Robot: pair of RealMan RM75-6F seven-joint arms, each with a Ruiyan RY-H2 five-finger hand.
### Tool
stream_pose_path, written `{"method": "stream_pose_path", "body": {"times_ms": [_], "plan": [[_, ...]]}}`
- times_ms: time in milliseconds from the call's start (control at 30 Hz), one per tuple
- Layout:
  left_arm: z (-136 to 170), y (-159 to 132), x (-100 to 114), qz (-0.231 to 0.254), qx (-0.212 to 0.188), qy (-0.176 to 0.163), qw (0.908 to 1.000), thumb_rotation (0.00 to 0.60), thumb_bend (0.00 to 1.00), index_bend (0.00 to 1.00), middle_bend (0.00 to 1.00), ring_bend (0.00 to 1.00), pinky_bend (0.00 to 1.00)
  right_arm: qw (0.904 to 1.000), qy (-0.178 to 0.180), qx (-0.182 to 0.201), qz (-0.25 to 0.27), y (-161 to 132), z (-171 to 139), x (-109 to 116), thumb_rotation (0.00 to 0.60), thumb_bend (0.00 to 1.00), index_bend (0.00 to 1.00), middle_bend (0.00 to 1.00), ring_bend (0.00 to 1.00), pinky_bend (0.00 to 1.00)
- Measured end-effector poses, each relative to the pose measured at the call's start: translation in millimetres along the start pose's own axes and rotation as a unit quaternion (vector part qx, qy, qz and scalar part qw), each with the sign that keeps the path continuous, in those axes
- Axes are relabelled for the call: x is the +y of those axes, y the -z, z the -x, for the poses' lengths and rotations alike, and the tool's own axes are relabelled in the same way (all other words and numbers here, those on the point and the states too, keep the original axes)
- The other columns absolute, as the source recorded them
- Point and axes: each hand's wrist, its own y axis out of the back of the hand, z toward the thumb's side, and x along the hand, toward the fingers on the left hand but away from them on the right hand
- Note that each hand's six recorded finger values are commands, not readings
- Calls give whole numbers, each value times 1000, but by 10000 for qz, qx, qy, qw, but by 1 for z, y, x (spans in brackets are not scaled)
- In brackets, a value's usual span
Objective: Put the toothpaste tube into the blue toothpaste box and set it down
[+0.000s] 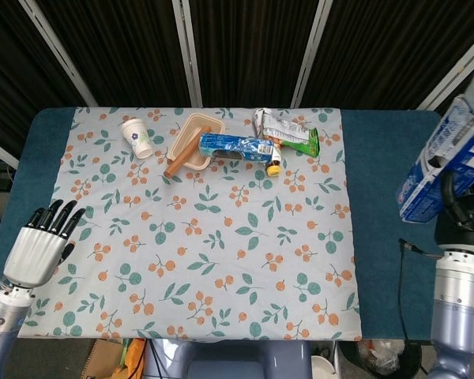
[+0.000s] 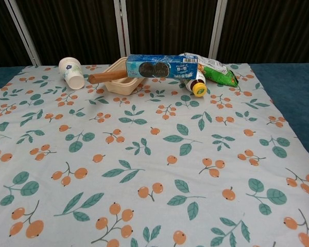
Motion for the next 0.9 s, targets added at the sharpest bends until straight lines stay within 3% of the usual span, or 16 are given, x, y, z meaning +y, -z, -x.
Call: {"method": "stream_pose_path", "body": {"times_ms": [100,233,567,767,900], "plan": [[13,3,-11,42,67,129,9999,600,8,209,186,196,351,9999,-129,88,4,-12,-3,0,600,467,275,410,319,352],[22,3,-16,216,132,144,9996,600,8,203,183,196,351,9995,-310,-13,10,-12,-4,-3,600,468,270,401,314,348],[26,4,-20,496,225,213,9983,600,8,202,177,196,351,9989,-379,-205,-196,7,-8,-5,600,508,524,583,552,529],[27,4,-20,581,256,270,9976,600,8,202,177,196,351,9980,-389,-250,-425,14,-9,-5,600,512,527,585,554,529],[27,2,-21,619,227,294,9974,600,8,202,177,196,351,9945,-455,-359,-877,22,-11,-4,600,511,527,585,554,529]]}}
